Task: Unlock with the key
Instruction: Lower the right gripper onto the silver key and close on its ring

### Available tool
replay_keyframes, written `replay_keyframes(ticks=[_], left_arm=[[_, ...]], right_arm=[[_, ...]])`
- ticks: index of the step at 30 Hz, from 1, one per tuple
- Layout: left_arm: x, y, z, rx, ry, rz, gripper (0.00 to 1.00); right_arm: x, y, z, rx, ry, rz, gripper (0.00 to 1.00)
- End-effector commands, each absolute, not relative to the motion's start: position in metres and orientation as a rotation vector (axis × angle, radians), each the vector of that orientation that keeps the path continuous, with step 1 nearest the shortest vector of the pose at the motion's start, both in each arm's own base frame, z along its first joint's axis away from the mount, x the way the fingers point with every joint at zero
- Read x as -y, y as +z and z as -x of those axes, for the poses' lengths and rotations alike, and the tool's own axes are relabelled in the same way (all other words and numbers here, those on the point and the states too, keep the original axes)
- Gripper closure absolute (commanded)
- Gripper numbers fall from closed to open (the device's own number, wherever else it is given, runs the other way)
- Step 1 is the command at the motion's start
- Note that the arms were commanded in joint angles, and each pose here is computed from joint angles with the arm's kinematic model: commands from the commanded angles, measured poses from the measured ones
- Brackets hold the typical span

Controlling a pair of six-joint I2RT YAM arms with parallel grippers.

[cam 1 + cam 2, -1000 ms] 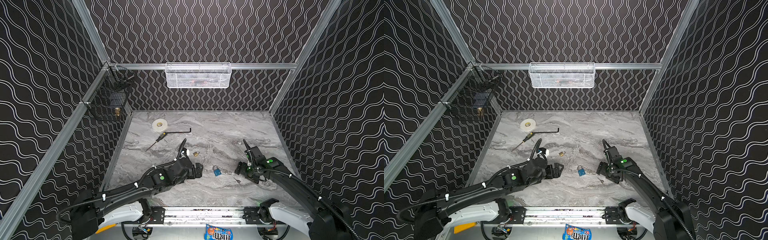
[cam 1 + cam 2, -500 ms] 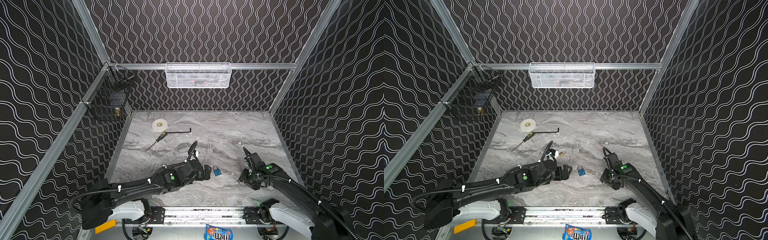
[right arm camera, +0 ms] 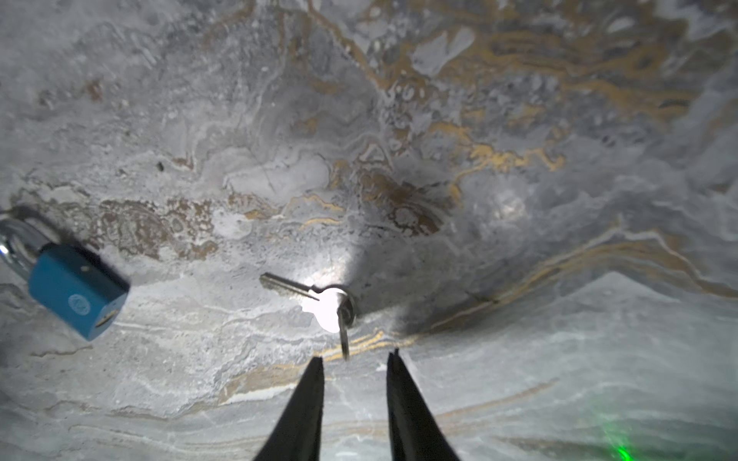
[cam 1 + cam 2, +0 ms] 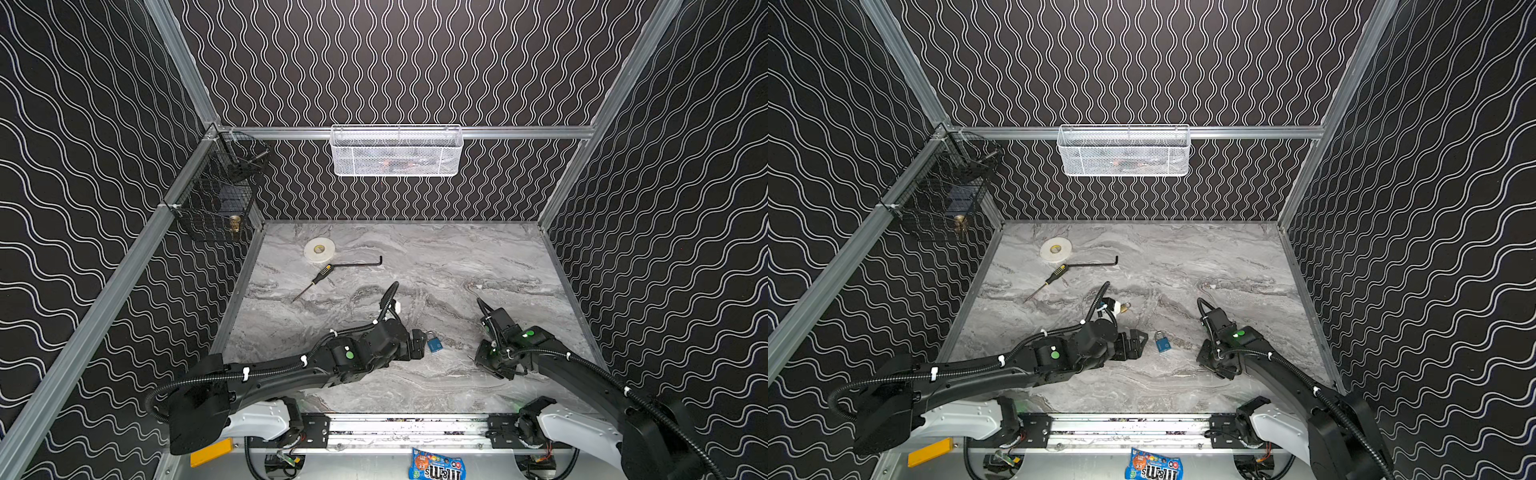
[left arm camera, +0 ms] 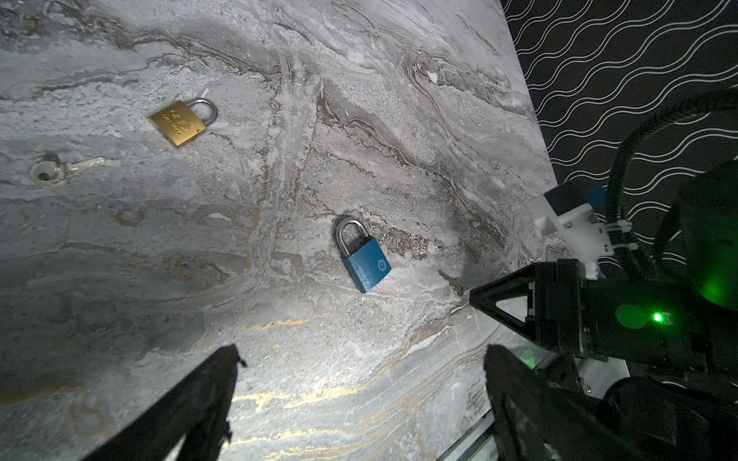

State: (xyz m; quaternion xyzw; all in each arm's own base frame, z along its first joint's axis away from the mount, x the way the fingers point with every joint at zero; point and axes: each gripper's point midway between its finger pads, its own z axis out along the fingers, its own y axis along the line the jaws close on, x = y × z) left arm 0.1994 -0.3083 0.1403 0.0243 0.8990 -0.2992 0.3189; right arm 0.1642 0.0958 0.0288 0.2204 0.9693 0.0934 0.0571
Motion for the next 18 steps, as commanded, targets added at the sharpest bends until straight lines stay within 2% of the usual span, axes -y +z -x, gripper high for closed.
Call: replay_keyframes(ticks=[1, 8, 13, 18], left_arm=[[0.312, 0.148, -0.203, -2.341, -0.808, -0.034, 0.01], [0.307, 0.146, -0.204, -2.343, -0.787, -0.021, 0.01], [0.306, 0.148, -0.203, -2.339, -0.79, -0.02, 0.01], [0.308, 0.147, -0.203, -2.337, -0.802, -0.011, 0.01]], right_arm=[[-0.101, 0.028, -0.17, -2.935, 0.301, -0.652, 0.7], [-0.096, 0.024, -0.168, -2.947, 0.241, -0.632, 0.71], [-0.095, 0.021, -0.167, -2.953, 0.229, -0.624, 0.79], [-0.09, 0.021, -0.17, -2.954, 0.177, -0.593, 0.81]])
